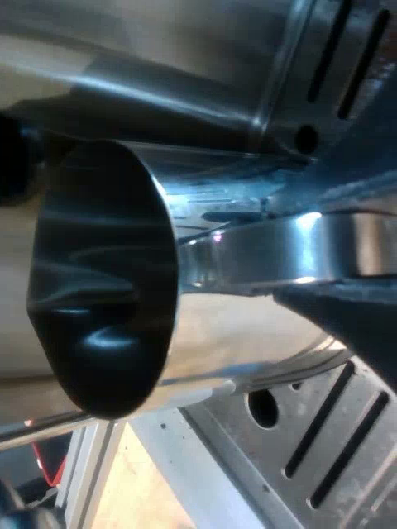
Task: Remove mug from coffee machine
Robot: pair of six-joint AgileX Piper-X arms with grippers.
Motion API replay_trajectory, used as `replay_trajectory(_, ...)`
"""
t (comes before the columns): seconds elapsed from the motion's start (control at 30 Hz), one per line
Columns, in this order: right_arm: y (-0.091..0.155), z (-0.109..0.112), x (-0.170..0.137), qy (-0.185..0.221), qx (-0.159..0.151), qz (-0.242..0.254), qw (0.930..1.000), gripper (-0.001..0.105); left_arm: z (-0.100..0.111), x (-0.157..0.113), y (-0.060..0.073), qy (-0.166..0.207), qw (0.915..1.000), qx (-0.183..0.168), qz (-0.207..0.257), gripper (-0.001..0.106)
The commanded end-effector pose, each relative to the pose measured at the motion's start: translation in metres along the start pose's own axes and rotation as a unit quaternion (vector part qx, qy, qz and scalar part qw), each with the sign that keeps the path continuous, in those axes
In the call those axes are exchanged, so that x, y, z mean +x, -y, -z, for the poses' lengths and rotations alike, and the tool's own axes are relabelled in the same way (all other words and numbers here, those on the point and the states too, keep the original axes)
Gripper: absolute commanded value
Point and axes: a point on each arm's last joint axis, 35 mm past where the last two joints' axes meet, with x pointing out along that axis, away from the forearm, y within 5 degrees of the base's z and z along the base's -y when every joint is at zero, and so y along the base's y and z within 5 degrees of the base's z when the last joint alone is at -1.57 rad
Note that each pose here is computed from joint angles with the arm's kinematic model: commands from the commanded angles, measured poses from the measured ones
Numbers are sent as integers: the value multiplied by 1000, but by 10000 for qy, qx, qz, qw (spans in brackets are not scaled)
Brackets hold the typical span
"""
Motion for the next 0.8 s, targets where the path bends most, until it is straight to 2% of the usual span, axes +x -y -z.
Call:
replay_trajectory(0.03,1,-12,-5,36,-85,13,10000,0,-3,0,1,98,10000,-16,5,85)
replay_trajectory(0.17,1,-15,-15,-155,-174,151,9996,0,-4,0,1,154,9999,4,12,85)
replay_trajectory(0.4,-4,-18,-43,-416,-289,44,9987,0,-4,0,1,167,9999,9,14,85)
replay_trajectory(0.53,-5,-15,-59,-536,-352,273,9976,0,-4,0,1,166,9999,9,26,85)
replay_trajectory(0.6,-4,-15,-70,-602,-351,302,9971,0,-6,-1,3,155,9997,18,208,85)
replay_trajectory(0.67,-5,-16,-78,-669,-357,265,9968,0,-10,-3,6,95,9991,9,415,85)
replay_trajectory(0.8,-3,-25,-95,-836,-390,316,9952,0,-18,-11,10,-141,9990,-84,422,85)
